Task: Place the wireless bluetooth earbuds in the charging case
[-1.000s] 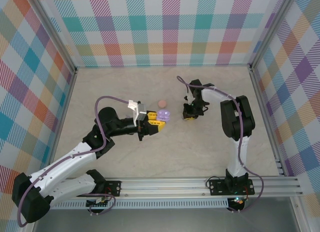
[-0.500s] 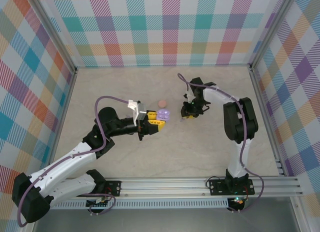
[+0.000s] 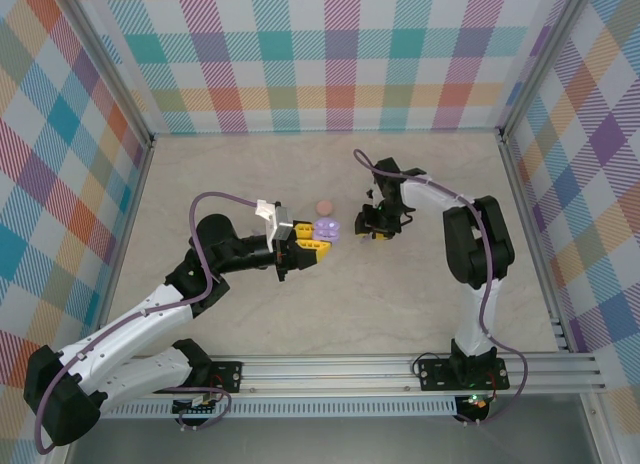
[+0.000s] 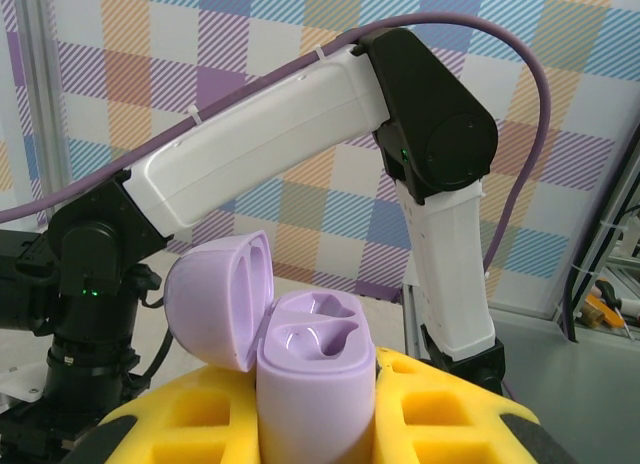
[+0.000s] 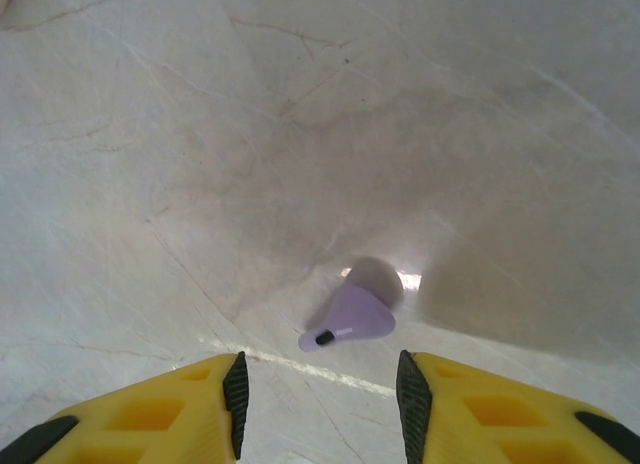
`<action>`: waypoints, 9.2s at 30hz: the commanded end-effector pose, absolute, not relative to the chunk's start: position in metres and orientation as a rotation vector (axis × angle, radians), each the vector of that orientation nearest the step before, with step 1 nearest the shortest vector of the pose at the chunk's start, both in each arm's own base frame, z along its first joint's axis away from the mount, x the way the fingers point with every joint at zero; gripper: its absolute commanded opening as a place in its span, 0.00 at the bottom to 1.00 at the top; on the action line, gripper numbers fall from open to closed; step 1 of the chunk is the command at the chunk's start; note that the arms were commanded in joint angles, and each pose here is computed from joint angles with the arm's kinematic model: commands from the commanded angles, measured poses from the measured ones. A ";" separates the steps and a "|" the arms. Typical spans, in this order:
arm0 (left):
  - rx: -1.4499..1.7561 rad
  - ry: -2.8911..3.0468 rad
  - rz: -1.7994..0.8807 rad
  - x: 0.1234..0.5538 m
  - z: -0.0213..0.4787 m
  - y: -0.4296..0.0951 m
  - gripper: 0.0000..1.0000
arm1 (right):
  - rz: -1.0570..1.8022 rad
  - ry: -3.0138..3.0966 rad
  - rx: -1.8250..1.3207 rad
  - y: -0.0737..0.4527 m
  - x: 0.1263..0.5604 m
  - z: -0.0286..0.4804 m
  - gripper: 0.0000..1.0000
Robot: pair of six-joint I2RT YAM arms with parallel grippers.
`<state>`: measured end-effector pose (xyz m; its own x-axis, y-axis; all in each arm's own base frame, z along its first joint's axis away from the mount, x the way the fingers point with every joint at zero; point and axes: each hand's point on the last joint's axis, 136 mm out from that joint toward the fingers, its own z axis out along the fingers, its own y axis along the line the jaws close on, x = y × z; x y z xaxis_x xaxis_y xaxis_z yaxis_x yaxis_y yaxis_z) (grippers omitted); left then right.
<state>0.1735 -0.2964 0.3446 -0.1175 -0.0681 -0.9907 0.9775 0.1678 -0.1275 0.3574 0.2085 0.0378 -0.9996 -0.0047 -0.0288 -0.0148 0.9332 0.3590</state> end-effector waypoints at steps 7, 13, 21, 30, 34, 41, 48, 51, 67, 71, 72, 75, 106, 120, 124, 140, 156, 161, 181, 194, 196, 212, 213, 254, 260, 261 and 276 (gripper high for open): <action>0.991 1.299 -1.214 0.166 0.351 -0.299 0.00 | 0.451 3.091 0.183 0.205 0.358 0.017 0.43; 0.990 1.300 -1.212 0.166 0.350 -0.298 0.00 | 0.441 3.099 0.167 0.210 0.358 0.012 0.39; 0.991 1.300 -1.213 0.165 0.350 -0.298 0.00 | 0.398 3.114 0.161 0.211 0.359 0.002 0.34; 0.990 1.295 -1.211 0.165 0.351 -0.297 0.00 | 0.365 3.118 0.114 0.215 0.363 -0.001 0.35; 0.990 1.301 -1.209 0.165 0.350 -0.297 0.00 | 0.309 3.108 0.106 0.209 0.366 0.000 0.36; 0.989 1.295 -1.210 0.164 0.351 -0.297 0.00 | 0.256 3.098 0.047 0.213 0.370 0.005 0.35; 0.992 1.290 -1.204 0.163 0.353 -0.295 0.00 | 0.148 3.094 0.029 0.207 0.373 0.004 0.34; 0.990 1.289 -1.202 0.163 0.353 -0.295 0.00 | 0.132 3.090 0.020 0.207 0.374 0.004 0.32; 0.991 1.289 -1.196 0.163 0.353 -0.294 0.00 | 0.107 3.089 0.011 0.211 0.379 0.000 0.32; 0.993 1.288 -1.197 0.163 0.353 -0.295 0.00 | 0.089 3.089 0.014 0.210 0.381 -0.003 0.31; 0.992 1.288 -1.196 0.163 0.353 -0.294 0.00 | 0.085 3.088 0.014 0.210 0.382 -0.003 0.32; 0.993 1.288 -1.198 0.162 0.353 -0.294 0.00 | 0.082 3.085 0.015 0.210 0.384 -0.004 0.31; 0.782 1.566 -0.999 0.211 0.303 -0.282 0.00 | 0.488 2.762 -0.082 0.226 0.370 0.076 0.15; 0.619 1.785 -0.901 0.243 0.247 -0.276 0.00 | 0.810 2.485 -0.241 0.234 0.323 0.163 0.17; 0.596 1.793 -0.892 0.246 0.243 -0.275 0.00 | 0.935 2.378 -0.324 0.241 0.304 0.196 0.18; 0.754 1.627 -1.132 0.219 0.270 -0.303 0.00 | 1.228 1.979 -0.591 0.252 0.230 0.312 0.20; 0.901 1.471 -1.226 0.199 0.305 -0.316 0.00 | 1.232 1.905 -0.623 0.268 0.210 0.341 0.22; 0.913 1.459 -1.238 0.198 0.310 -0.319 0.00 | 1.220 1.909 -0.598 0.273 0.213 0.341 0.22; 0.929 1.479 -1.236 0.200 0.306 -0.322 0.00 | 1.144 1.896 -0.529 0.272 0.222 0.344 0.22; 0.897 1.491 -1.250 0.204 0.310 -0.323 0.00 | 1.152 1.905 -0.536 0.276 0.223 0.341 0.22; 0.888 1.498 -1.259 0.205 0.311 -0.324 0.00 | 1.151 1.908 -0.538 0.277 0.223 0.340 0.22; 0.836 1.509 -1.274 0.209 0.317 -0.323 0.00 | 1.103 1.931 -0.532 0.274 0.224 0.332 0.23; 0.831 1.509 -1.273 0.209 0.318 -0.323 0.00 | 1.101 1.933 -0.534 0.274 0.224 0.331 0.23; 0.854 1.516 -1.213 0.207 0.315 -0.316 0.00 | 1.015 1.942 -0.515 0.260 0.216 0.342 0.55; 0.884 1.494 -1.205 0.202 0.318 -0.314 0.00 | 0.882 1.983 -0.369 0.237 0.230 0.336 0.55; 0.886 1.487 -1.212 0.201 0.320 -0.314 0.00 | 0.851 1.999 -0.355 0.233 0.233 0.332 0.54; 0.851 1.450 -1.176 0.186 0.355 -0.292 0.00 | 0.729 2.278 -0.314 0.234 0.274 0.254 0.56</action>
